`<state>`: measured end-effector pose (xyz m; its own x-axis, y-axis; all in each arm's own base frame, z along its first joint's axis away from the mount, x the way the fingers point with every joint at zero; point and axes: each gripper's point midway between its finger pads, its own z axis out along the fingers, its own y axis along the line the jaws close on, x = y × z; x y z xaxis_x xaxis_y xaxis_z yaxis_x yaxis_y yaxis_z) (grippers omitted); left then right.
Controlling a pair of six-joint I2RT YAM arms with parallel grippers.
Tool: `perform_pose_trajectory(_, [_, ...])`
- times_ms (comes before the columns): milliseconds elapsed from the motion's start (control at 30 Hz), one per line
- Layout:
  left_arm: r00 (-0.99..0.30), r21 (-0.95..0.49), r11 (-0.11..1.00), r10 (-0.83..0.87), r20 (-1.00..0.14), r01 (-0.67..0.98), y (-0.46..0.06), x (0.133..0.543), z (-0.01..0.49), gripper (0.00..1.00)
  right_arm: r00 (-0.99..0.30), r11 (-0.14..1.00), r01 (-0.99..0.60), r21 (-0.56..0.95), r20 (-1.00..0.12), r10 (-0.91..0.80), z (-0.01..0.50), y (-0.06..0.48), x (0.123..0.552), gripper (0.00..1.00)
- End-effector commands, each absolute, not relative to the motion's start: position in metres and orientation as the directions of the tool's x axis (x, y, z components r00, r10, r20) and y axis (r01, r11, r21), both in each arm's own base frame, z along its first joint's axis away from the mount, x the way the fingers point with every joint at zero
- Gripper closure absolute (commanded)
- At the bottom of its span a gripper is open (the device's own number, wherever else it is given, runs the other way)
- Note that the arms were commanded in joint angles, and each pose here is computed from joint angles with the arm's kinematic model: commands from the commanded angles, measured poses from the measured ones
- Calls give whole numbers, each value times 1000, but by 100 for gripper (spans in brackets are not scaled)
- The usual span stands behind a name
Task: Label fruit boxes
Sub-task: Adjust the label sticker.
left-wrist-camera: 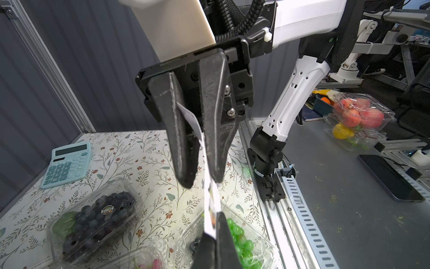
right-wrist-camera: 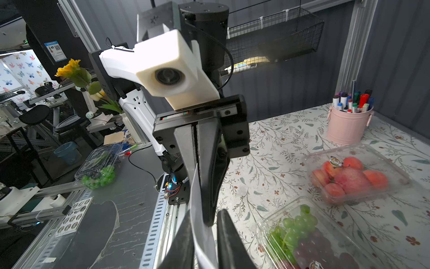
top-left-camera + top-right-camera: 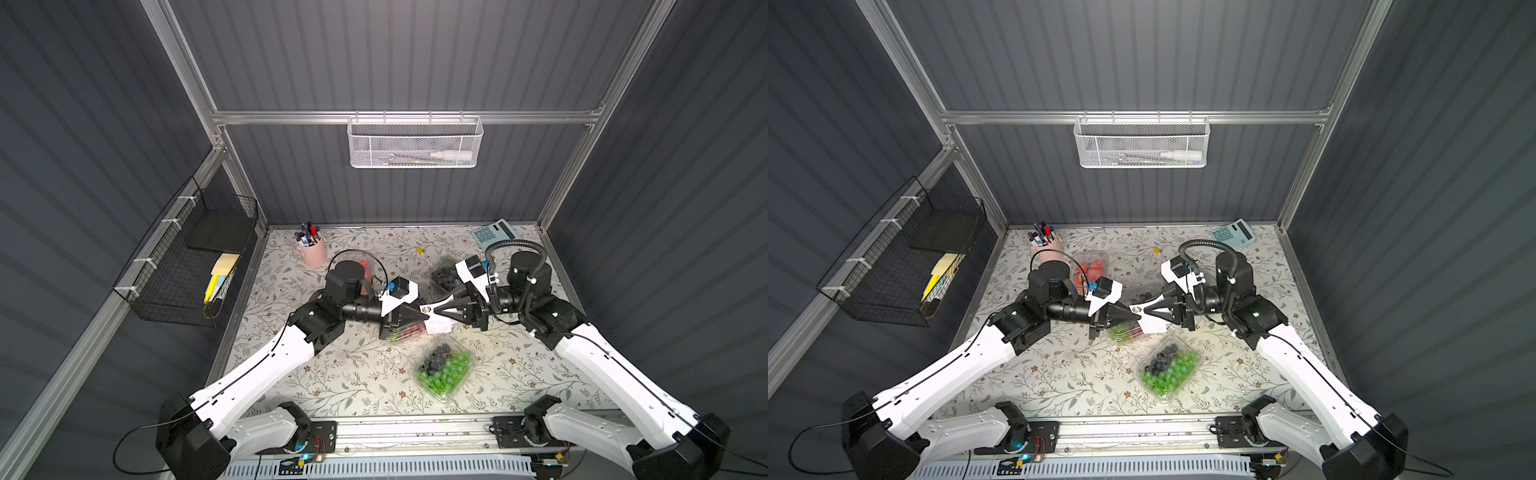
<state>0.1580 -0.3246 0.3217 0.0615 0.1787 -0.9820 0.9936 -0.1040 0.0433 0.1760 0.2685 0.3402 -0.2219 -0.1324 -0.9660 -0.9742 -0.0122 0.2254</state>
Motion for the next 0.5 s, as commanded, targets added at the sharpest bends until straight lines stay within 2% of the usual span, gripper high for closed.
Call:
perform_pose_trajectory(0, [78,59,-122,161,-984,991,-325,156,333,100,-190,-53,-979,197,-975,-119,348,270,170,80])
perform_pose_trajectory(100, [74,55,-117,163,-984,992,-325,156,333,100,-194,-59,-978,202,-974,-121,348,271,170,83])
perform_pose_trajectory(167, [77,61,-96,169,-983,994,-325,159,333,100,-179,-60,-980,187,-976,-121,349,270,169,96])
perform_pose_trajectory(200, [78,65,-76,174,-982,995,-324,161,334,100,-174,-48,-982,181,-977,-124,348,270,169,100])
perform_pose_trajectory(233, [79,72,-43,182,-980,996,-322,166,334,95,-167,-8,-986,169,-977,-132,346,268,173,100])
perform_pose_trajectory(267, [85,85,-9,186,-979,996,-320,169,334,86,-158,34,-987,155,-978,-138,344,265,176,100])
perform_pose_trajectory(333, [107,120,63,190,-976,991,-314,176,336,77,-138,134,-984,119,-980,-141,339,259,186,100])
perform_pose_trajectory(400, [134,161,130,196,-972,978,-307,182,337,72,-111,221,-972,80,-985,-129,338,252,193,100])
perform_pose_trajectory(467, [179,212,167,193,-965,963,-301,184,340,67,-81,255,-966,49,-990,-118,335,248,195,100])
